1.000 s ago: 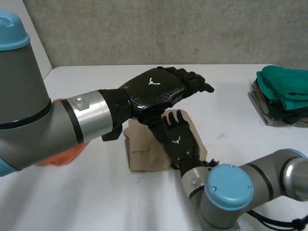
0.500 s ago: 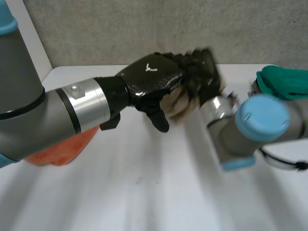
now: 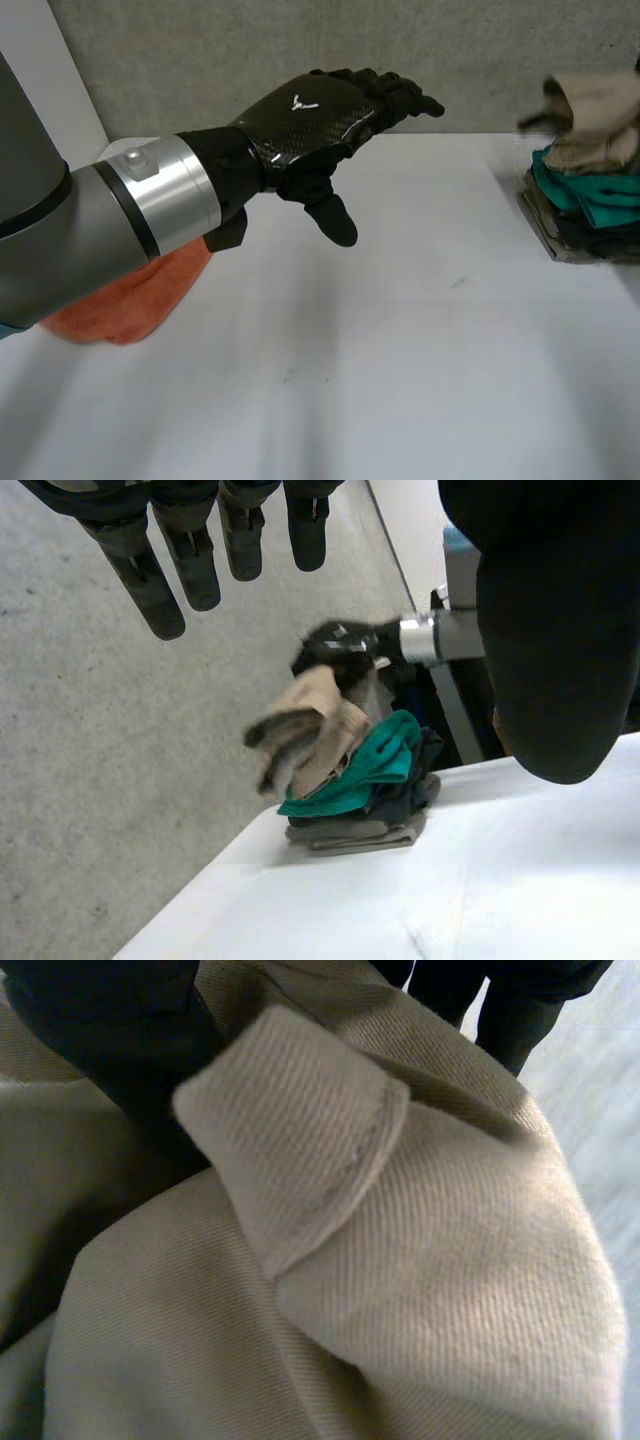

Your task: Fold the laundry.

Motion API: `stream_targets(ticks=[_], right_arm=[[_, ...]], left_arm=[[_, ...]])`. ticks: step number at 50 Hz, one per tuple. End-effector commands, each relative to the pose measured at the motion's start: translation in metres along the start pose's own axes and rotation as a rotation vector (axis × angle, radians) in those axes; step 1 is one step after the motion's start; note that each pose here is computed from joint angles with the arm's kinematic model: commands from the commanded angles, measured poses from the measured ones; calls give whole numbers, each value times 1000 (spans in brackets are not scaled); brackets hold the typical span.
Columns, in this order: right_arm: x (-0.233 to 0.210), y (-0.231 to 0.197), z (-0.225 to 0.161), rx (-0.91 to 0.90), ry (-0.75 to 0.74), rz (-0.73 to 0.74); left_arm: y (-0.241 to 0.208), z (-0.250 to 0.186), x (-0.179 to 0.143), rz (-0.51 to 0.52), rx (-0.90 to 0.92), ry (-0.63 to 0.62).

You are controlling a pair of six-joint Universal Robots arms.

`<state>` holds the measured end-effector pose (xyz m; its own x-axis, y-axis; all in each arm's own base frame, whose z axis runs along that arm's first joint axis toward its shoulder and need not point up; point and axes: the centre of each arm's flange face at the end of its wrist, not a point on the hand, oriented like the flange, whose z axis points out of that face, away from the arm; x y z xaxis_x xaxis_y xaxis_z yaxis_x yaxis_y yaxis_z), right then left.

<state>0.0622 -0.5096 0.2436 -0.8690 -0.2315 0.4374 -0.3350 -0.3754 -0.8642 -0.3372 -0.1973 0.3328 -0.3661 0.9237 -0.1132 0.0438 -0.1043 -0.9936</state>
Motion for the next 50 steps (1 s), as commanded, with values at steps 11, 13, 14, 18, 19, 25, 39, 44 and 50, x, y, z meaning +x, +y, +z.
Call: stream_targets(ticks=[11, 13, 14, 18, 19, 25, 39, 44, 50], right_arm=[[7, 95, -34, -222, 7, -18], [15, 81, -33, -217, 45, -30], [19, 72, -32, -212, 68, -34], [36, 25, -31, -169, 136, 10], [38, 21, -33, -168, 143, 26], [31, 9, -48, -241, 146, 130], [123, -74, -82, -420, 604, -178], [124, -123, -63, -244, 665, -306], [53, -216, -47, 132, 537, -320]], left_arm=[[4, 2, 1, -5, -10, 4], [2, 1, 1, -3, -6, 4], [2, 1, 1, -3, -6, 4], [1, 0, 3, -2, -4, 5], [1, -1, 4, -4, -7, 6], [-2, -3, 6, -4, -4, 9], [-24, -7, 6, -35, 60, -3], [-58, -6, -8, -39, 187, -95], [-119, -31, -45, -27, 410, -402]])
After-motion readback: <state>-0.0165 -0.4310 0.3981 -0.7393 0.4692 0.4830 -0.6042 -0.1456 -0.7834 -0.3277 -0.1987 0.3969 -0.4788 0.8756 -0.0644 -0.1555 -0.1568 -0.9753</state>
